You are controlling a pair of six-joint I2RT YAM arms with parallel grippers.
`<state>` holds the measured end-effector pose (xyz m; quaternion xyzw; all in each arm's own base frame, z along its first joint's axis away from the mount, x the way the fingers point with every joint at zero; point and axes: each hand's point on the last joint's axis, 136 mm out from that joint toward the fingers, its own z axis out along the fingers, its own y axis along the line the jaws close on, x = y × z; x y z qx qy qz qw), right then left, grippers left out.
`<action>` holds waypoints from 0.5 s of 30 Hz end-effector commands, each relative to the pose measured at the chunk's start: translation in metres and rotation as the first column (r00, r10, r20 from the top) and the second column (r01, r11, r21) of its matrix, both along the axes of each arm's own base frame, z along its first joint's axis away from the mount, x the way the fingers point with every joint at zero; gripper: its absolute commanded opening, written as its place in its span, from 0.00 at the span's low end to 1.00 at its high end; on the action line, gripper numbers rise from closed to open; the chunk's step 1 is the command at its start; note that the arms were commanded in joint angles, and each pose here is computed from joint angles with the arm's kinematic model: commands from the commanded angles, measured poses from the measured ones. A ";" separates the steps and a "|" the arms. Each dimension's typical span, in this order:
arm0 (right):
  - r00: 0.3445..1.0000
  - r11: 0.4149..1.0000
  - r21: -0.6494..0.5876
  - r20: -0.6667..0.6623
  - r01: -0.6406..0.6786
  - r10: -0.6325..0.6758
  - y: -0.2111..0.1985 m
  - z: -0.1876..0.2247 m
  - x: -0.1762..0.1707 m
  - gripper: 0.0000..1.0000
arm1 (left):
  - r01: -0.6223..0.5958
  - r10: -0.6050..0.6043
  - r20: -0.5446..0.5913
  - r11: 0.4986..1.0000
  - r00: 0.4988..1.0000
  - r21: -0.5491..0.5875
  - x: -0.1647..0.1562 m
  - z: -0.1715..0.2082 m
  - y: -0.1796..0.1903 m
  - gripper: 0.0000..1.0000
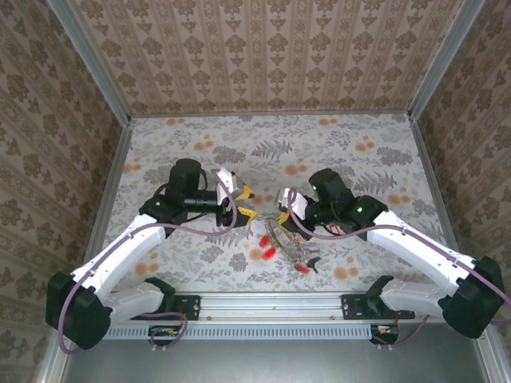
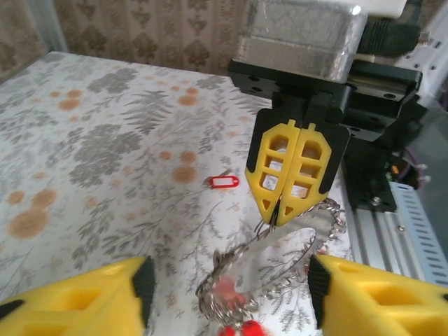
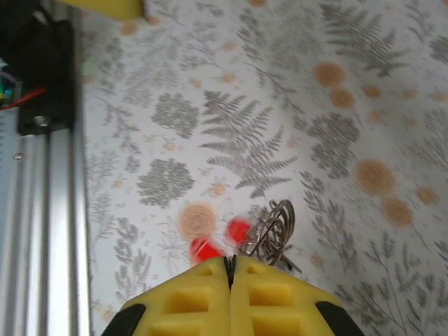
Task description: Put the keys on the keyring
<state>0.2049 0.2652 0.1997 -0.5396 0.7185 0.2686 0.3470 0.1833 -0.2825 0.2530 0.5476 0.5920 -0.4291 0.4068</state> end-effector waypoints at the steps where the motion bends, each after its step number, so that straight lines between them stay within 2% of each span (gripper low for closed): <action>1: 0.987 0.980 0.125 0.061 -0.153 0.146 0.014 0.042 -0.021 0.00 | 0.144 -0.139 0.097 0.988 0.986 -0.047 -0.021 0.007 -0.011 0.54; 4: 0.983 0.964 0.196 0.083 -0.179 0.166 0.019 0.059 -0.025 0.00 | 0.159 -0.153 0.115 0.987 0.981 -0.039 -0.027 0.002 -0.017 0.52; 8: 0.973 0.942 0.250 0.111 -0.226 0.204 0.023 0.072 -0.032 0.00 | 0.174 -0.164 0.142 0.983 0.976 -0.063 -0.038 0.005 -0.015 0.41; 15: 0.937 0.889 0.317 0.221 -0.331 0.270 0.027 0.087 -0.044 0.00 | 0.198 -0.180 0.212 0.978 0.960 -0.065 -0.062 0.006 0.000 0.38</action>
